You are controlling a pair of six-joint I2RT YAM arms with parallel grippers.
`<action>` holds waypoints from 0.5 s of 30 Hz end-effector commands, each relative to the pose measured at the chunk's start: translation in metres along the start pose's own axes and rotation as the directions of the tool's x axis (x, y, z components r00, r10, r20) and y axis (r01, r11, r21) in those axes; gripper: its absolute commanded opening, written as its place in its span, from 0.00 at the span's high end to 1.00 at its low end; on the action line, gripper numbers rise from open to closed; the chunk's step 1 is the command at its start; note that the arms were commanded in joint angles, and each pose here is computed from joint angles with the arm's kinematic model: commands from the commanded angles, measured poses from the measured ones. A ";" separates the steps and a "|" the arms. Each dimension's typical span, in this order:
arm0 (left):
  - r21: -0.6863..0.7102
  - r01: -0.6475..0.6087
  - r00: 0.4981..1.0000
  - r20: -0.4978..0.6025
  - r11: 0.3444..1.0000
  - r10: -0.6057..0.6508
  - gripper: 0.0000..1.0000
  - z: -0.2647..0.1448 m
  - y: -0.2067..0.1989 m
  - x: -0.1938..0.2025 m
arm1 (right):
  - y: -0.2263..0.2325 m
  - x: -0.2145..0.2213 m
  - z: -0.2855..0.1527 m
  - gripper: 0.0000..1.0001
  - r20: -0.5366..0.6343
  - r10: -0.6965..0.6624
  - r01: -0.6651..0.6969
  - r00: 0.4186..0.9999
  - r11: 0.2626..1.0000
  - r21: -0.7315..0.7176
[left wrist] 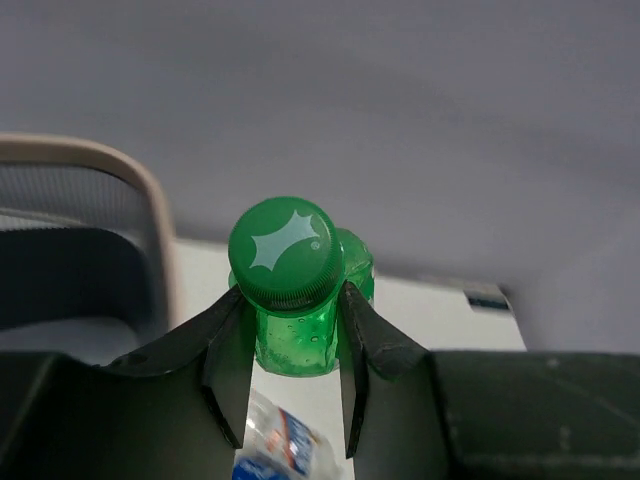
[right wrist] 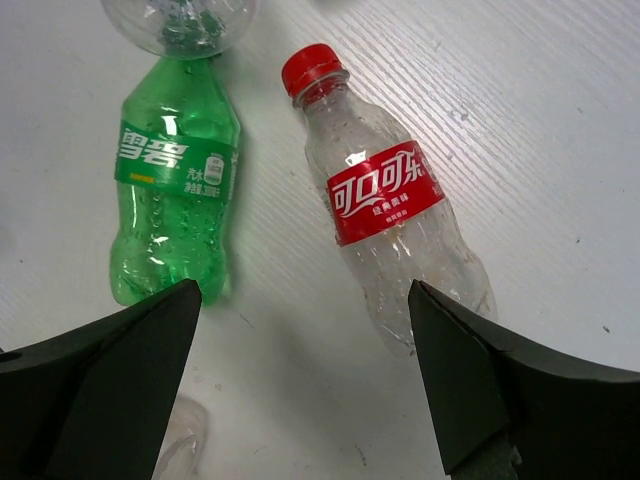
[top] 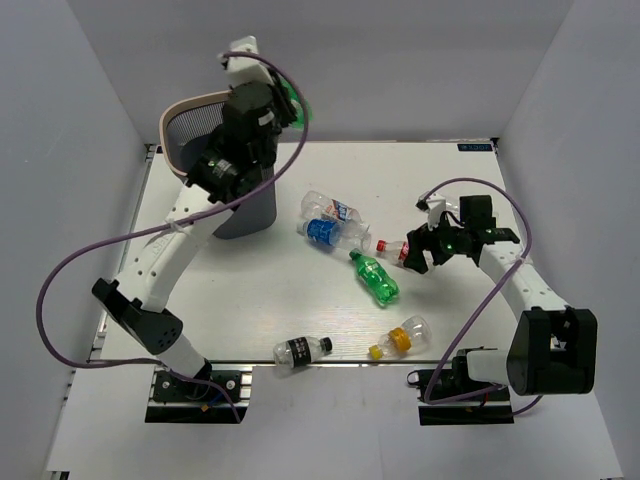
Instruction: Put the plastic bottles in the bin
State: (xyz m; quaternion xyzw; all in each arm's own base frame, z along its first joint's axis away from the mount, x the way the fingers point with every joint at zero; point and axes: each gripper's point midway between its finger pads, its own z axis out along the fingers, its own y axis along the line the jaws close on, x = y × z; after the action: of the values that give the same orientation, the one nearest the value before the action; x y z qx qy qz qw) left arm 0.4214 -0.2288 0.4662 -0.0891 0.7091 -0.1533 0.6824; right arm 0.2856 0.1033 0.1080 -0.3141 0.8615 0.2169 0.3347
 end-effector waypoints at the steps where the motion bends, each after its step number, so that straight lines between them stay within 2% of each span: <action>1: -0.264 0.019 0.980 0.195 0.964 0.034 0.78 -0.024 0.066 -0.078 | -0.008 -0.007 0.001 0.10 0.005 -0.019 0.018 1.000 0.999 0.034; 4: -0.345 0.039 0.960 0.274 0.938 0.061 0.76 -0.035 0.092 -0.111 | -0.012 -0.002 0.002 0.10 -0.005 -0.021 0.021 1.000 0.998 0.051; 7: -0.489 -0.022 0.966 0.214 0.872 0.144 0.67 -0.035 0.128 -0.104 | -0.018 -0.003 0.003 0.10 -0.016 -0.017 0.018 1.000 0.997 0.071; 8: -0.510 -0.061 0.975 0.155 0.858 0.162 0.63 -0.029 0.137 -0.089 | -0.019 0.001 0.006 0.10 -0.032 -0.007 0.010 0.999 0.997 0.072; 11: -0.551 -0.151 0.981 0.017 0.821 0.192 0.24 -0.019 0.164 -0.058 | -0.024 -0.003 0.007 0.10 -0.043 -0.026 0.030 0.999 0.996 0.079; 12: -0.571 -0.138 0.987 -0.007 0.809 0.163 0.03 -0.012 0.170 -0.046 | -0.028 -0.008 0.006 0.10 -0.040 -0.045 0.048 0.998 0.995 0.087; 13: -0.566 -0.144 0.988 -0.031 0.812 0.154 0.00 -0.009 0.175 -0.042 | -0.029 -0.008 0.006 0.10 -0.044 -0.052 0.056 0.998 0.995 0.086; 15: -0.549 -0.153 0.988 -0.057 0.821 0.146 0.00 -0.009 0.176 -0.039 | -0.033 -0.007 0.009 0.10 -0.064 -0.109 0.114 0.992 0.990 0.083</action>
State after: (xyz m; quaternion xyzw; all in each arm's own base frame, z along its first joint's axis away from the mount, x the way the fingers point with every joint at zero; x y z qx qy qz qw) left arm 0.4362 -0.0548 0.4634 -0.2374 0.6969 0.1008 0.6691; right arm 0.2976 0.0888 0.0857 -0.3154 0.8799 0.1768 0.3082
